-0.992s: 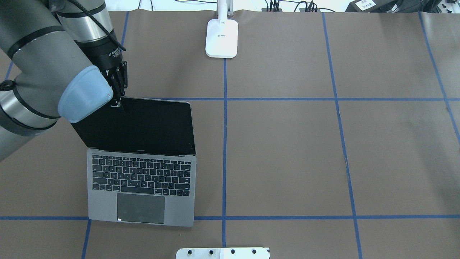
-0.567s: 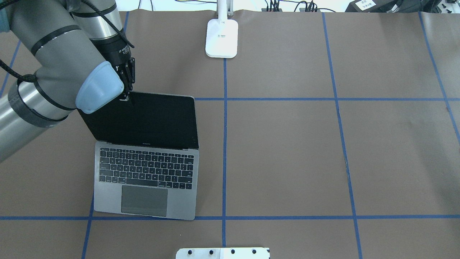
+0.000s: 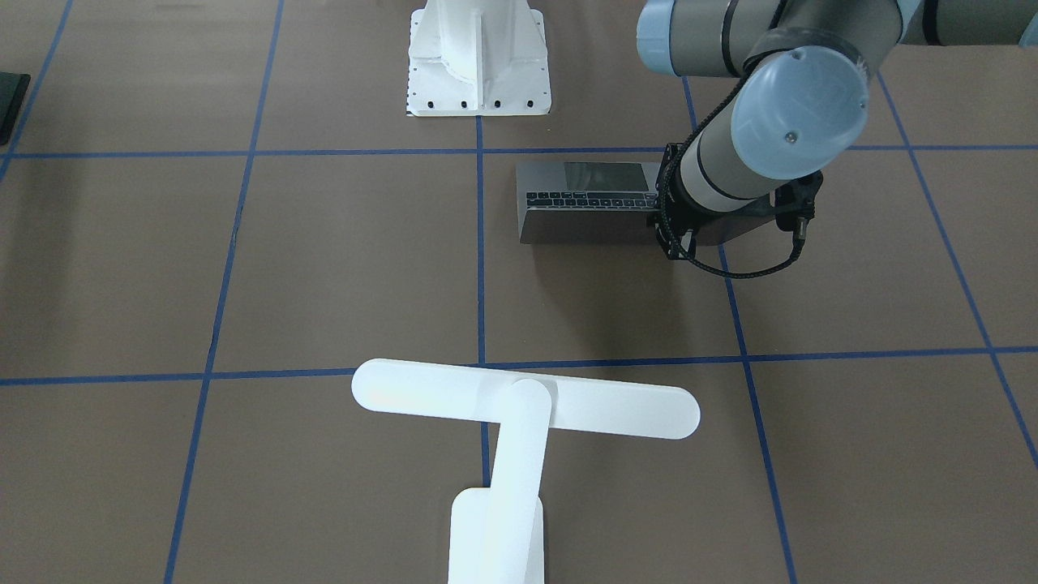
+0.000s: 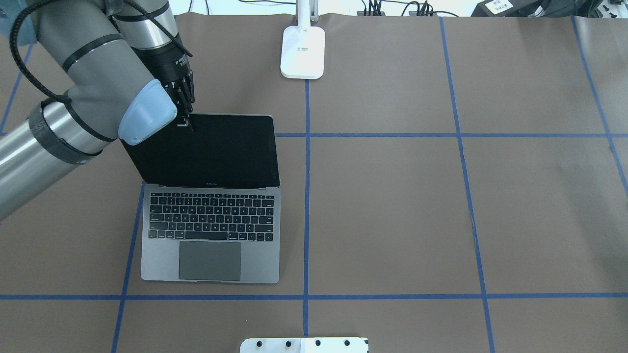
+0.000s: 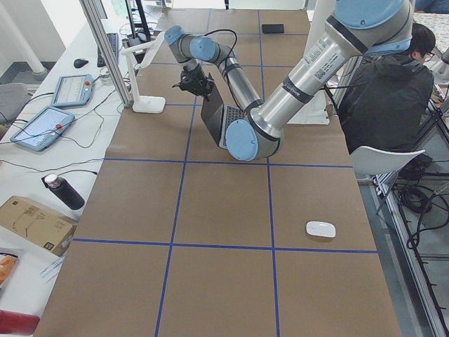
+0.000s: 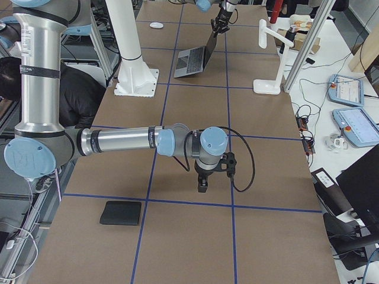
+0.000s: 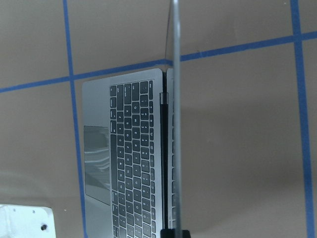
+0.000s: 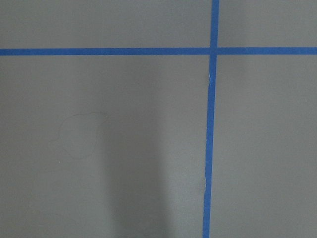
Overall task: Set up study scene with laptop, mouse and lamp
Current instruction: 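Slide the laptop farther from the robot toward the grid center with the left gripper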
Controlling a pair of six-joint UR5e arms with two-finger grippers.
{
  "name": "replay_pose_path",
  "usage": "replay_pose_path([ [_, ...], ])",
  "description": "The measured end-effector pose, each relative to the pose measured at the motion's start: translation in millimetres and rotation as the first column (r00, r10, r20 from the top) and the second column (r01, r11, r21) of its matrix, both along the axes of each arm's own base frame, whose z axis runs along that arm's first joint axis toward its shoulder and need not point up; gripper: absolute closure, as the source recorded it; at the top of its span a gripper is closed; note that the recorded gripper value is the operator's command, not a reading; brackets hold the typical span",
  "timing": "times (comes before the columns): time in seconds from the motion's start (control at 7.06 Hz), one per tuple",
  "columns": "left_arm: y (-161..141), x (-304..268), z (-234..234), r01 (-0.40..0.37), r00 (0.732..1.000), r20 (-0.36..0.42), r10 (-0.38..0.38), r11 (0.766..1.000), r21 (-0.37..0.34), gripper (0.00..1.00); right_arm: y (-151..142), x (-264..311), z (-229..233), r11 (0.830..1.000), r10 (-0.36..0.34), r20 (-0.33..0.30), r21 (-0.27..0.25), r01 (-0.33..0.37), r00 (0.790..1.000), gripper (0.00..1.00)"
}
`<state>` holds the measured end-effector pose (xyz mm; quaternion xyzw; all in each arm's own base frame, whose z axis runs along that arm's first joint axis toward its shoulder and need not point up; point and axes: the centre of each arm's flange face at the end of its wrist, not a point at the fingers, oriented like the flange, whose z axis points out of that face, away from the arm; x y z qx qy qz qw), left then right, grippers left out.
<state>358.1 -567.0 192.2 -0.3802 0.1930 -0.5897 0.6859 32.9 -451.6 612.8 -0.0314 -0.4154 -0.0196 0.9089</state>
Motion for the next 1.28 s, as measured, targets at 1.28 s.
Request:
replay_pose_path([
  [1.28, -33.7, 22.6, 29.9, 0.055, 0.998, -0.019, -0.055, 0.998, 0.005, 1.00, -2.7, -1.9, 3.6, 1.000, -0.004, -0.002, -0.006, 0.004, 1.000, 0.00],
])
